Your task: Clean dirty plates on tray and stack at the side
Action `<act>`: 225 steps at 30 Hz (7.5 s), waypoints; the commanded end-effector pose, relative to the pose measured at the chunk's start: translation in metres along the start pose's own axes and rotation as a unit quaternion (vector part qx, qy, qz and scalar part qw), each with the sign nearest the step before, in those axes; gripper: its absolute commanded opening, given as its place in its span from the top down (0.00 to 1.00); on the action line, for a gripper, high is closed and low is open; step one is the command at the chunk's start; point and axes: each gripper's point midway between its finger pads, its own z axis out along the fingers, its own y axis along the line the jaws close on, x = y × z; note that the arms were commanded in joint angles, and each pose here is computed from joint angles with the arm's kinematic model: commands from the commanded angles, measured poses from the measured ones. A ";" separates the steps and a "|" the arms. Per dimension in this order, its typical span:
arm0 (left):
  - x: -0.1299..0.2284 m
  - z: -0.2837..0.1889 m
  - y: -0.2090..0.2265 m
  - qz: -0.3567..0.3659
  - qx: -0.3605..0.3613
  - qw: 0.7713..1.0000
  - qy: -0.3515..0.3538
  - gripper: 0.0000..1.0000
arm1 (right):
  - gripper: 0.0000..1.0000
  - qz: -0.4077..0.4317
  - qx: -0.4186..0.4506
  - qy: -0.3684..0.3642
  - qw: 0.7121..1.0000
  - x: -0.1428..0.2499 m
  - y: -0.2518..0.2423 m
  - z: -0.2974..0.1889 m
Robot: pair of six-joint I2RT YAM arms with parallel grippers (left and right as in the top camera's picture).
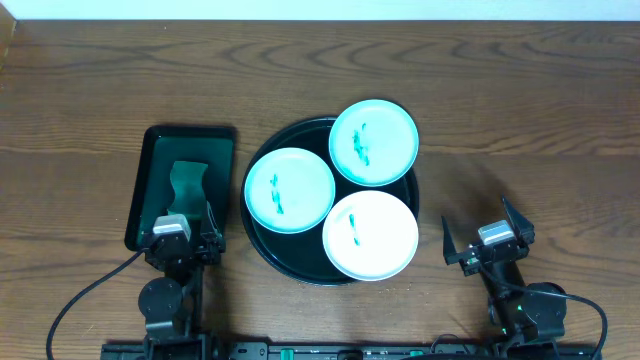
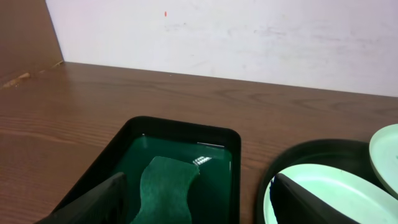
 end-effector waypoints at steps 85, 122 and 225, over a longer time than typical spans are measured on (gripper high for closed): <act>-0.016 0.061 0.020 -0.053 -0.141 0.857 0.493 0.35 | 0.69 0.157 -0.079 0.662 0.729 0.058 0.213 0.175; 0.112 0.104 0.054 -0.057 -0.054 0.777 0.624 0.58 | 0.99 0.132 -0.086 0.684 0.712 0.101 0.232 0.172; 0.142 0.091 -0.169 -0.087 0.006 0.719 0.689 0.93 | 0.99 0.207 -0.156 0.715 0.649 0.111 0.238 0.155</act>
